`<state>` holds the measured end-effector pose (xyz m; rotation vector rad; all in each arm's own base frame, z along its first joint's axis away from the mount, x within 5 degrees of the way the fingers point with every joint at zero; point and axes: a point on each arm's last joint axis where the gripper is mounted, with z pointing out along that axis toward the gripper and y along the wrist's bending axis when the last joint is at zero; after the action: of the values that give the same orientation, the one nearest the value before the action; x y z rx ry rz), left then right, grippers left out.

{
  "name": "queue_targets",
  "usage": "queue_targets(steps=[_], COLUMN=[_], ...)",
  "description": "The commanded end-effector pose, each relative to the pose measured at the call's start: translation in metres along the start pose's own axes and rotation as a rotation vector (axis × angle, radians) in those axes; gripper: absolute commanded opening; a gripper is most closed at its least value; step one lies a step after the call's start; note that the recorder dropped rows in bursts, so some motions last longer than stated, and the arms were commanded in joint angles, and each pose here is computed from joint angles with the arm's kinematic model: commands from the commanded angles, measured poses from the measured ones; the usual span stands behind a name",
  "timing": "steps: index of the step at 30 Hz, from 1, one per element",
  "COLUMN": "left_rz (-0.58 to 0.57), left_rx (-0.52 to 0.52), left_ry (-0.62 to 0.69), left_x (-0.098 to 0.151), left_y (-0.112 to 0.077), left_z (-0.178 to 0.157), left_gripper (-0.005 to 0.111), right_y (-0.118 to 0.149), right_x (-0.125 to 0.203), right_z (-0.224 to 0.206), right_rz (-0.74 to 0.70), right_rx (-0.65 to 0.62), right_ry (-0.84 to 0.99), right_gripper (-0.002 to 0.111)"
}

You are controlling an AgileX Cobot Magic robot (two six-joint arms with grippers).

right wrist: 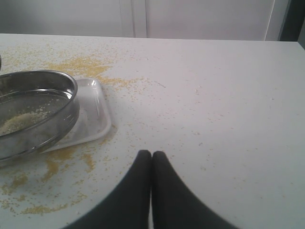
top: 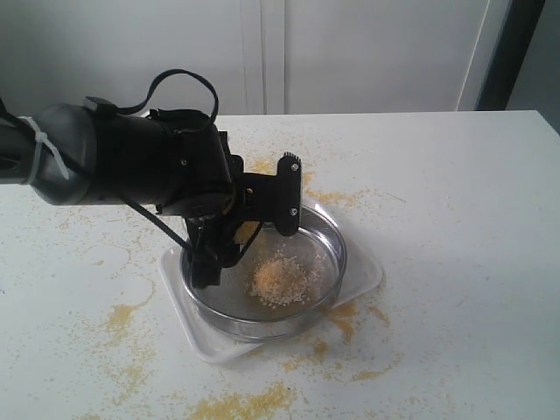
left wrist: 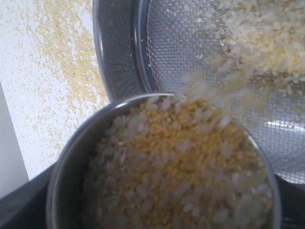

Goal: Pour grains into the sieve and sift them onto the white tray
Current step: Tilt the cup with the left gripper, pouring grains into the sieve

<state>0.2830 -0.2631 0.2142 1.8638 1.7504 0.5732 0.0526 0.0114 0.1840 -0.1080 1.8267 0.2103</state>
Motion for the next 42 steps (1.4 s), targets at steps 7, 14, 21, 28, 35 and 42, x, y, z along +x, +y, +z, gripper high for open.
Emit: queue_targets(steps=[7, 14, 21, 28, 35, 42], left_rz=[0.082, 0.104, 0.107, 0.127, 0.151, 0.181], left_rx=[-0.028, -0.019, -0.017, -0.031, -0.050, -0.072], left_ry=[0.042, 0.057, 0.060, 0.064, 0.066, 0.072], left_x=[-0.001, -0.002, -0.002, -0.002, -0.001, -0.001], left_y=[-0.001, -0.005, -0.006, -0.004, -0.003, -0.001], left_z=[0.009, 0.018, 0.019, 0.019, 0.019, 0.019], left_gripper=[0.000, 0.000, 0.000, 0.000, 0.000, 0.000], right_y=[0.000, 0.000, 0.000, 0.000, 0.000, 0.000], right_x=[0.001, 0.001, 0.001, 0.001, 0.001, 0.001], right_z=[0.000, 0.000, 0.000, 0.000, 0.000, 0.000], right_rz=[0.006, 0.006, 0.006, 0.006, 0.006, 0.006], right_rx=[0.003, 0.003, 0.003, 0.003, 0.003, 0.003], right_ry=[-0.007, -0.007, -0.007, -0.007, -0.007, -0.007], right_gripper=[0.000, 0.000, 0.000, 0.000, 0.000, 0.000])
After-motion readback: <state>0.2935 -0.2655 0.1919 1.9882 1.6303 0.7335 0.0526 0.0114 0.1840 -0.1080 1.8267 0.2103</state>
